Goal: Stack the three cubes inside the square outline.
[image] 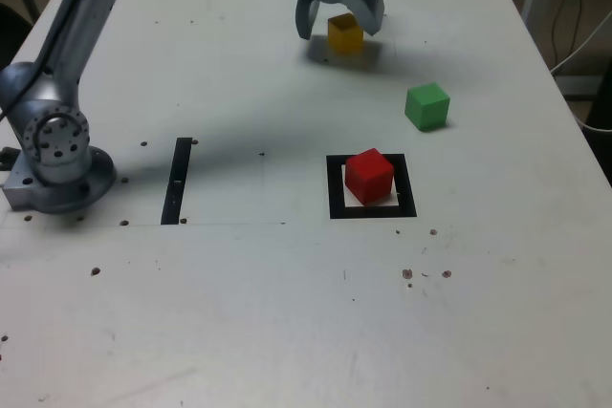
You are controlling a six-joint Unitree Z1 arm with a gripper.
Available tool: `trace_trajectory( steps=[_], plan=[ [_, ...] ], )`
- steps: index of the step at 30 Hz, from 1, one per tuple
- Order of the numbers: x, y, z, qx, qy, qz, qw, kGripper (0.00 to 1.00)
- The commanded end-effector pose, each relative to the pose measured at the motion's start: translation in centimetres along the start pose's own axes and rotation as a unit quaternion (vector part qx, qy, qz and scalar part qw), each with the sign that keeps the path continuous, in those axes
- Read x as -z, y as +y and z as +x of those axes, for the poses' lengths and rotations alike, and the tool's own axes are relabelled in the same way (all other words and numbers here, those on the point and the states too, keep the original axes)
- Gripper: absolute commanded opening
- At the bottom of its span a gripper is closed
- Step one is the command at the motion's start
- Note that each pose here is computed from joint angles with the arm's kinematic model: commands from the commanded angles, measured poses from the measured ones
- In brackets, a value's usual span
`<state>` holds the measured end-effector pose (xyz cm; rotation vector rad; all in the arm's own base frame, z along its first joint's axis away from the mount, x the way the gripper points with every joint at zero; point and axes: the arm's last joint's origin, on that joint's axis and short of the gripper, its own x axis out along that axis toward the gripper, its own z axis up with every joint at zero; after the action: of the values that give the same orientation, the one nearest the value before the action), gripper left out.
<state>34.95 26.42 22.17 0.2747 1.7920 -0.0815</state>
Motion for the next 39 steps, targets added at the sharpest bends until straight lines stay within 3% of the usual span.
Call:
trace_trajectory(
  steps=[1,7,26,39],
  plan=[
    [-0.3,0.0,0.2,0.001,0.002,0.003,1.0,0.97],
    [-0.8,0.1,1.0,0.005,0.005,0.005,1.0,0.95],
    [-1.4,0.1,1.5,0.007,-0.012,0.009,0.9999,0.83],
    [-1.4,0.1,1.2,0.005,-0.015,0.0,0.9999,0.56]
  ],
)
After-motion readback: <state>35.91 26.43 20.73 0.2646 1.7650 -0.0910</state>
